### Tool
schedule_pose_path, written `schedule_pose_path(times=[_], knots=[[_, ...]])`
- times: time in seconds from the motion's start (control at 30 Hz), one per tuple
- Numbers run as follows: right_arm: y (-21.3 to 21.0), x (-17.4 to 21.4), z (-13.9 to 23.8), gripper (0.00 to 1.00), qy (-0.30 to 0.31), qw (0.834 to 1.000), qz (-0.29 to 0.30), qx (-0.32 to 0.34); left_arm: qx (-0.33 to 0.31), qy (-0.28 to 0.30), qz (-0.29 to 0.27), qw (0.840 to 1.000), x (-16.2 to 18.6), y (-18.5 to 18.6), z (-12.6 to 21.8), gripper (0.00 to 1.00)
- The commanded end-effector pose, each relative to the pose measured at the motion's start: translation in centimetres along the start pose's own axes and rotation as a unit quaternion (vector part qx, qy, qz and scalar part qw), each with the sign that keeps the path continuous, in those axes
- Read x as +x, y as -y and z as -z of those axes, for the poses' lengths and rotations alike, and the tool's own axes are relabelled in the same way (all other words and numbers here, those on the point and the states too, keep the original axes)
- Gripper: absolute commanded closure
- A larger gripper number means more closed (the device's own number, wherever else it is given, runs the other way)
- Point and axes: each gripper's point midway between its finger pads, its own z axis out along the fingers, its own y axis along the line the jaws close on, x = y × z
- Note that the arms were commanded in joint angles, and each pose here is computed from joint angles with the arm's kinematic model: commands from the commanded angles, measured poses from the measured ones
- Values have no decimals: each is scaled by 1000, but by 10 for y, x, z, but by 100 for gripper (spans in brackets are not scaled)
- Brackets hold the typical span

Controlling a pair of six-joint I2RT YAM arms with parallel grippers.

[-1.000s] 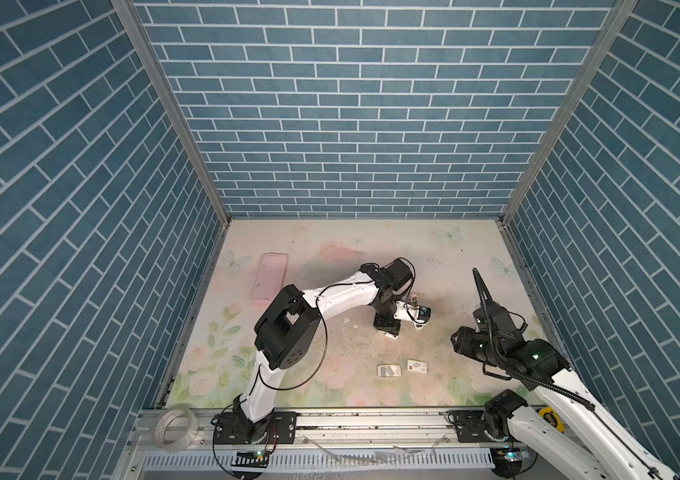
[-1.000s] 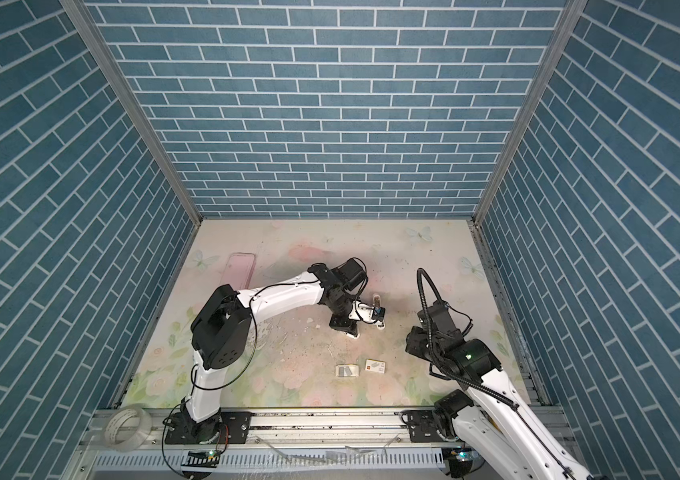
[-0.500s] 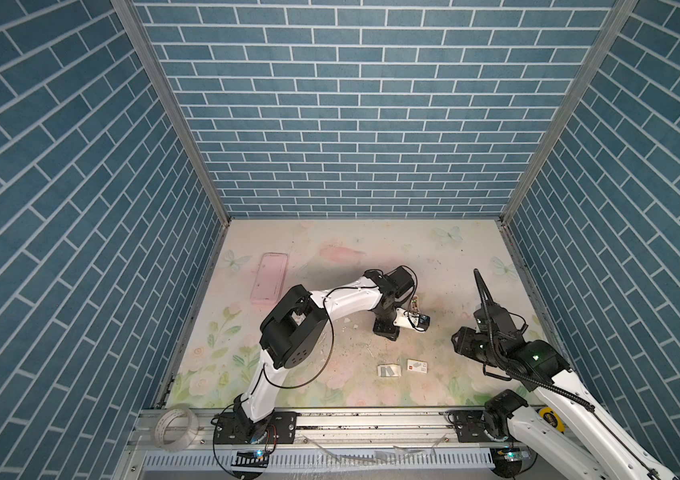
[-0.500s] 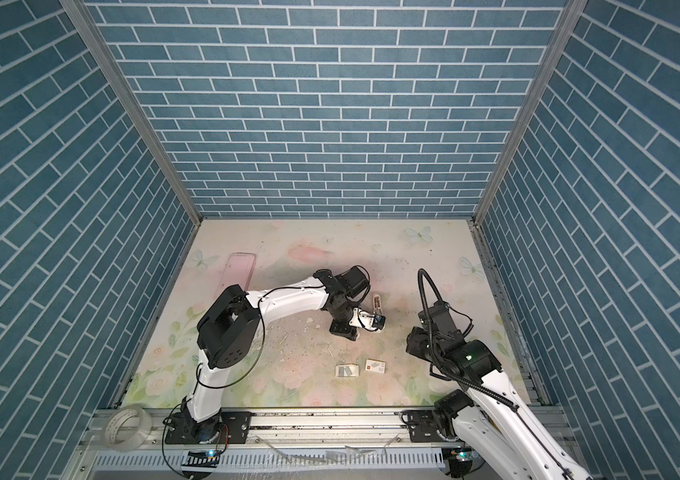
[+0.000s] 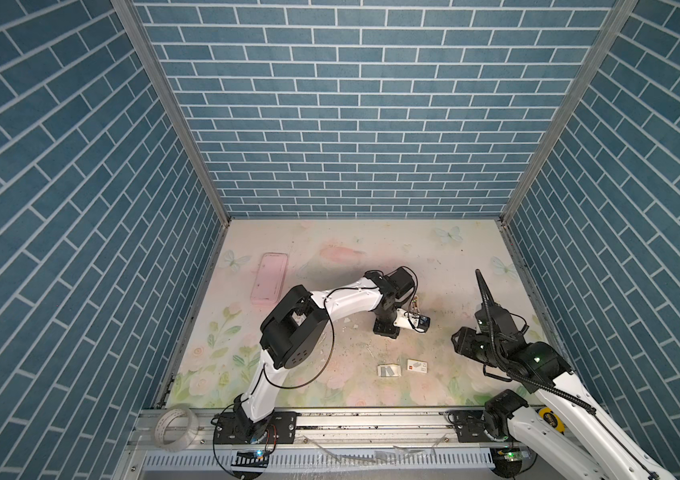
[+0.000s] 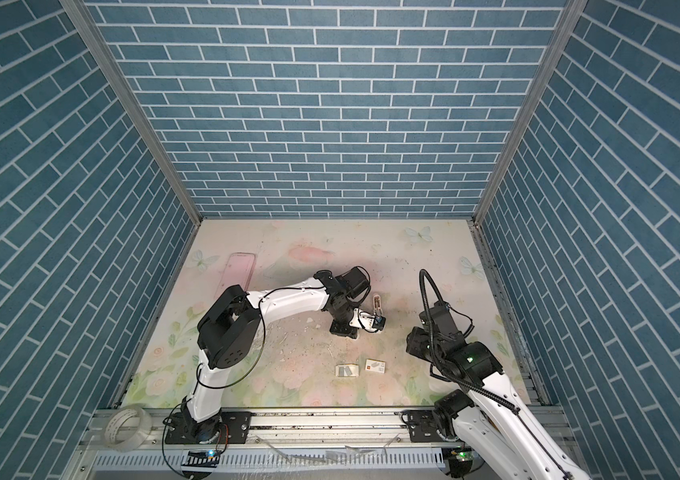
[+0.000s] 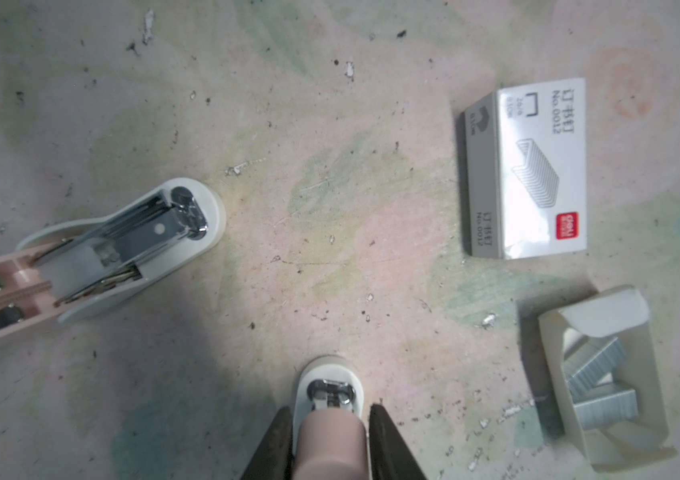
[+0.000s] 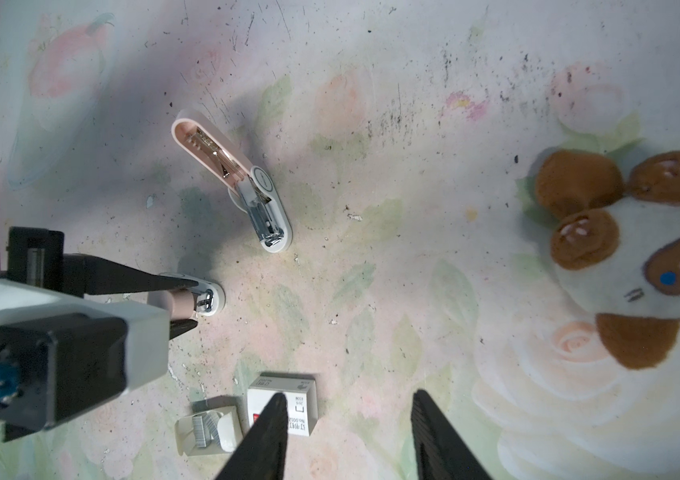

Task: Load the staples into the stapler

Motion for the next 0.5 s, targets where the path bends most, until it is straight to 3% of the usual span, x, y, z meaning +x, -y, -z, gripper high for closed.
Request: schedule_pose_path(times=[0.0, 0.47], knots=[[2, 1, -2, 51, 1, 1000, -9, 0, 6, -6, -5, 1000, 1, 6, 0, 72], [-9, 1, -4, 53, -9, 1000, 0, -22, -2, -6, 0, 1000, 1, 10, 13, 94]])
